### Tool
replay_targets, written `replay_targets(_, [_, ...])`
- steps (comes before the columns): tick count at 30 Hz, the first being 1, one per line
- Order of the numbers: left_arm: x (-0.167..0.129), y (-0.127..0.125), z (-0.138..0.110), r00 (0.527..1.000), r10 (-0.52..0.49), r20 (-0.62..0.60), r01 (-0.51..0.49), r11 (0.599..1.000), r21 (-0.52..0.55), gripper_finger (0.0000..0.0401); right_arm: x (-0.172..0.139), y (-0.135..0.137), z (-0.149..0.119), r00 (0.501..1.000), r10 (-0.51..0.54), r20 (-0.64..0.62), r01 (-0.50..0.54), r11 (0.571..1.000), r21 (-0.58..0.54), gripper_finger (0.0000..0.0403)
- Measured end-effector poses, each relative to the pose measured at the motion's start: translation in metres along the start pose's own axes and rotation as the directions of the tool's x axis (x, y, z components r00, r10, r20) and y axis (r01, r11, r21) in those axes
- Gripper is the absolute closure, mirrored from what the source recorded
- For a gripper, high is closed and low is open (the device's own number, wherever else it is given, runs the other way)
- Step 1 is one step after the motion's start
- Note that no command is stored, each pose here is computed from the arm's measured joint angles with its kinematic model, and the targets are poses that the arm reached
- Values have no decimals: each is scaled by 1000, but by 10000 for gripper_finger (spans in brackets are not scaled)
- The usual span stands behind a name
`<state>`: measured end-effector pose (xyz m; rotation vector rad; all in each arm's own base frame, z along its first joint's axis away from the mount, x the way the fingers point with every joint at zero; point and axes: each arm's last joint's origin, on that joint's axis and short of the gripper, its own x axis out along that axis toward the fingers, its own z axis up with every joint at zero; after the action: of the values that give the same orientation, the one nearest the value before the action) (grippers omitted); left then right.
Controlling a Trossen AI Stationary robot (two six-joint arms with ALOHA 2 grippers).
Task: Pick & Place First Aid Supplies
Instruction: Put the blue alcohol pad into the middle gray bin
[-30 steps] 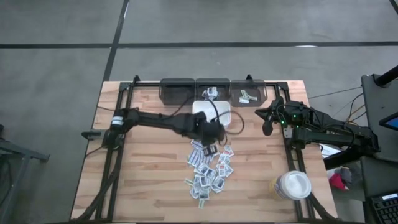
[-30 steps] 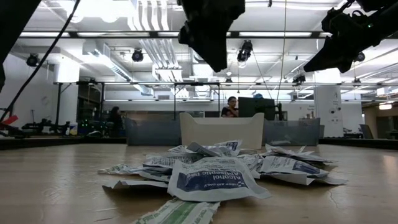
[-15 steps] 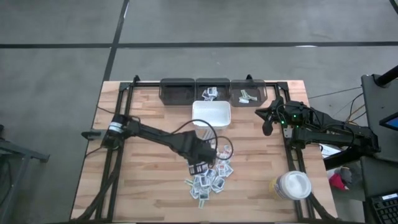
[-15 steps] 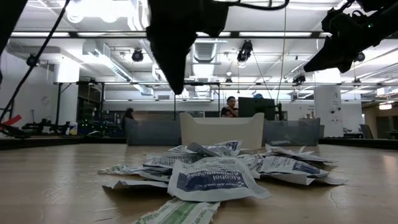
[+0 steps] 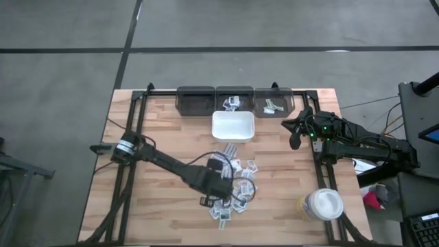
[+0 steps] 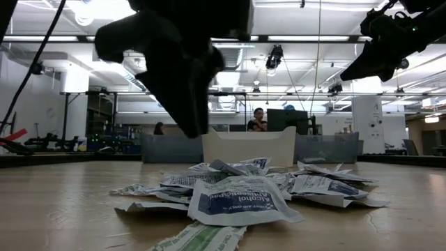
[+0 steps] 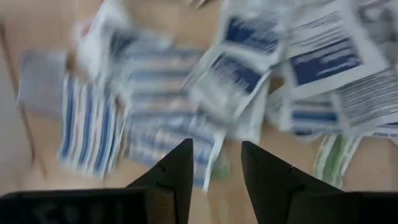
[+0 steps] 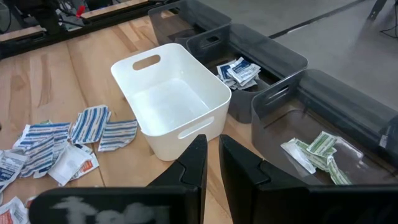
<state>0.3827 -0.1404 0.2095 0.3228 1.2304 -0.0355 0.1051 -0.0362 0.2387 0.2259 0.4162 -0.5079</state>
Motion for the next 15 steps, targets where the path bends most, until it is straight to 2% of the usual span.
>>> replay_targets(2, [3,-4,3,998,-6,55,3,998,61,271,0,0,0,1000,0,0,0,1000,0,364])
replay_targets(5, [8,-5,6,993,-8,117,-3,995,97,270,0,0,0,1000,0,0,0,1000,0,364])
replay_targets(15, [12,9,11,988,5,155,-7,1000,13,271,0,0,0,1000,0,0,0,1000,0,364])
